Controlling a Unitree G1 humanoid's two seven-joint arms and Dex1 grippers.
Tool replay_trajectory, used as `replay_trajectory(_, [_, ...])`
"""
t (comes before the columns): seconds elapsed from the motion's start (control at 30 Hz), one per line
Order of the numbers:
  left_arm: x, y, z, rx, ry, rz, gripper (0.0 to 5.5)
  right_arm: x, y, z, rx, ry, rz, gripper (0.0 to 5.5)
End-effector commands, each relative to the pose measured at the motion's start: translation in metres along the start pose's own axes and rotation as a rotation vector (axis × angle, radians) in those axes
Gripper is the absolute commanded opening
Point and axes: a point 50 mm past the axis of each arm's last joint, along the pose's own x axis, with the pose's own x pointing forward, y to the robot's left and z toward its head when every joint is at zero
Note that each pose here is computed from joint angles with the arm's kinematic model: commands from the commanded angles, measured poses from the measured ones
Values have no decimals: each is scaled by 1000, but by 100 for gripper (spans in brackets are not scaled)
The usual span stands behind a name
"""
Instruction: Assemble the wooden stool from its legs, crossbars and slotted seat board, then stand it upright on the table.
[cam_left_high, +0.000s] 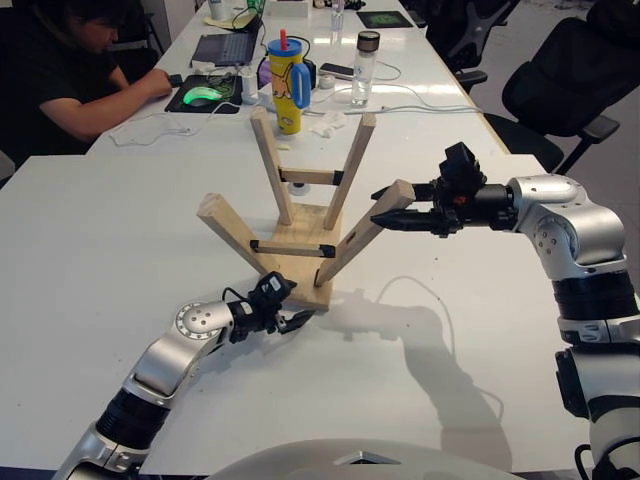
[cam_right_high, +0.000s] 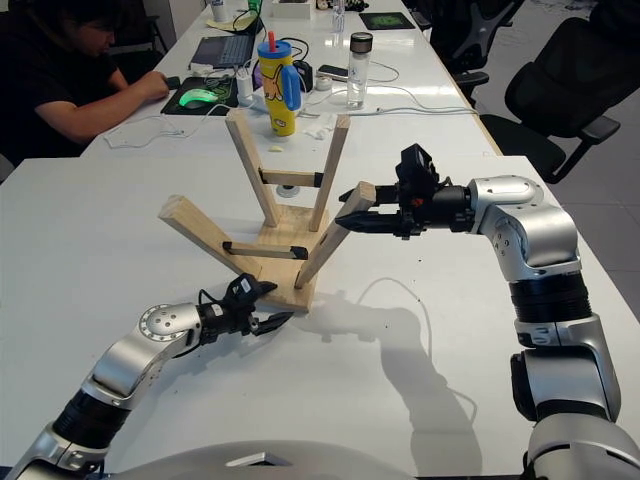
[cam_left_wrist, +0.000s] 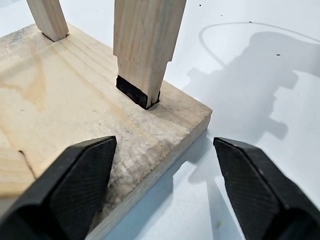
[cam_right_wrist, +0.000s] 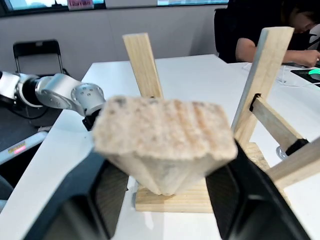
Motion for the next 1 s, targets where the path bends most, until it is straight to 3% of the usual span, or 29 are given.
replay_trajectory(0.03, [2, -11, -25, -73, 106, -25, 360, 4, 3, -5, 4, 126, -11, 206])
replay_trajectory(0.27, [4, -13, -25, -92, 96, -17, 360, 28, 33, -28, 36, 218, 49, 206])
replay_trajectory(1.0, [12, -15, -31, -110, 113, -5, 360, 65, 40, -38, -36, 313, 19, 206])
